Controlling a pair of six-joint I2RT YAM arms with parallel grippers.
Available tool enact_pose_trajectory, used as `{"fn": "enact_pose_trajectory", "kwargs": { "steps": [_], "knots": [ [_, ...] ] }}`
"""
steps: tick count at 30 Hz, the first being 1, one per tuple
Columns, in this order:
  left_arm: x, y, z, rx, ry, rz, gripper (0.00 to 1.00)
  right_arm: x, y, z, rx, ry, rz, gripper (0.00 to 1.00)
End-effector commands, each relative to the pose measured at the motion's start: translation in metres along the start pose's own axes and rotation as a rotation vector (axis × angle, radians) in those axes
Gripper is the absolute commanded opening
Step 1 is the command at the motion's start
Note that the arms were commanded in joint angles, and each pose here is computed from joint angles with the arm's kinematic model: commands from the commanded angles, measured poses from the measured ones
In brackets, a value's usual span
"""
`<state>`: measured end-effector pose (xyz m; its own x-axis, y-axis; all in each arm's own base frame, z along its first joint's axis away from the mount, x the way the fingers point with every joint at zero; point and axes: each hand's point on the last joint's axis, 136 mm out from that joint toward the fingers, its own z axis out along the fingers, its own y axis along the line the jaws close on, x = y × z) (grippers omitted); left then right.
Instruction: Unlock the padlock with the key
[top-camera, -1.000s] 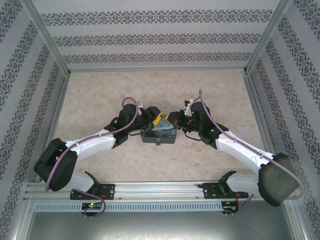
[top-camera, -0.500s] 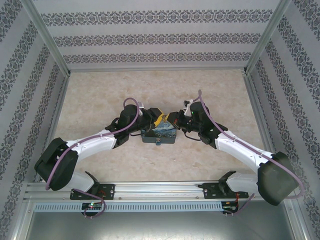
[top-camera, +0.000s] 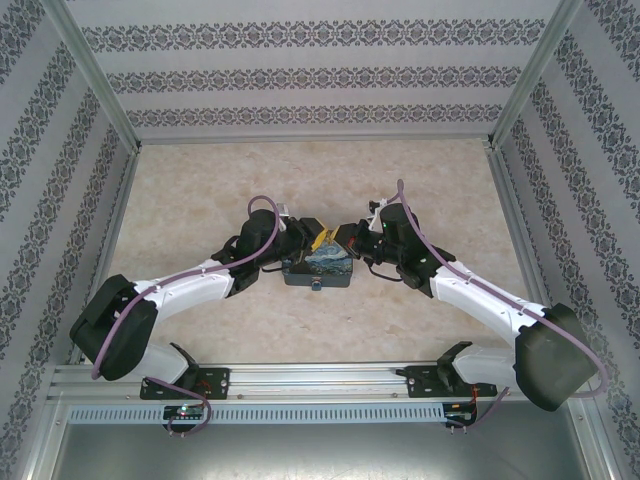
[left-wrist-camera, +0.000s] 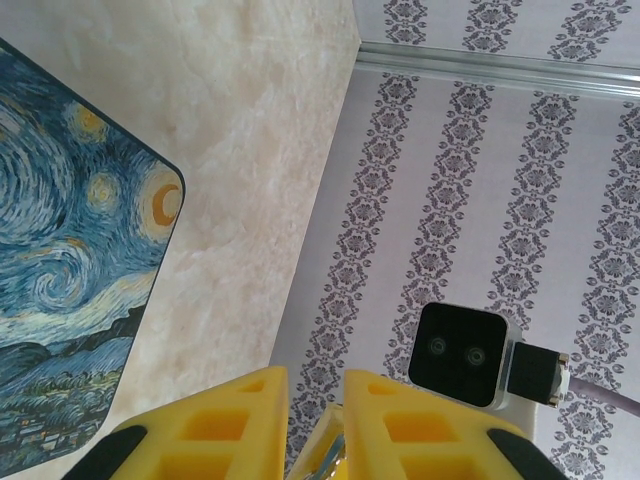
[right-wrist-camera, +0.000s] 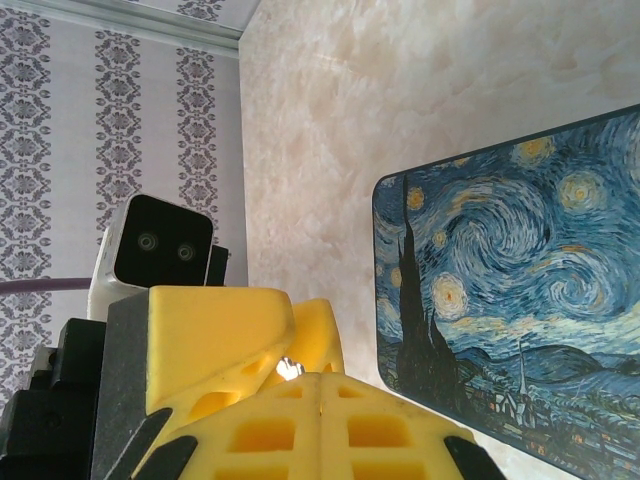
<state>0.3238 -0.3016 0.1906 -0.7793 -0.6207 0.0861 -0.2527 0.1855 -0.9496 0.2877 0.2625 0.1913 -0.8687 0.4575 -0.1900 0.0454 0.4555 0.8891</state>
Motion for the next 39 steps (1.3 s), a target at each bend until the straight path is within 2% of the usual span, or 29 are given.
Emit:
{"fn": "enact_pose_trajectory", "kwargs": {
  "steps": [1, 3, 10, 13, 17, 20, 39],
  "knots": [
    [0.004, -0.012, 0.003, 0.041, 0.001, 0.015, 0.21, -0.002, 0.009, 0.001, -0.026, -0.014, -0.016, 0.0],
    [0.004, -0.011, 0.003, 0.04, 0.002, 0.015, 0.16, -0.002, 0.009, 0.0, -0.028, -0.015, -0.017, 0.0],
    [0.004, -0.01, 0.004, 0.036, 0.003, 0.015, 0.15, -0.002, 0.01, 0.0, -0.029, -0.014, -0.017, 0.0],
    [0.004, -0.01, 0.004, 0.037, 0.0, 0.012, 0.22, -0.002, 0.009, 0.001, -0.027, -0.015, -0.017, 0.0],
    [0.001, -0.009, -0.001, 0.028, -0.024, 0.015, 0.46, -0.001, 0.008, 0.001, -0.025, -0.013, -0.016, 0.0],
    [0.0, -0.012, -0.005, 0.029, -0.036, 0.027, 0.48, -0.001, 0.009, 0.001, -0.026, -0.012, -0.014, 0.0],
    [0.009, -0.012, 0.01, 0.037, 0.003, 0.034, 0.19, -0.001, 0.012, 0.001, -0.034, -0.009, -0.018, 0.0]
  ]
}}
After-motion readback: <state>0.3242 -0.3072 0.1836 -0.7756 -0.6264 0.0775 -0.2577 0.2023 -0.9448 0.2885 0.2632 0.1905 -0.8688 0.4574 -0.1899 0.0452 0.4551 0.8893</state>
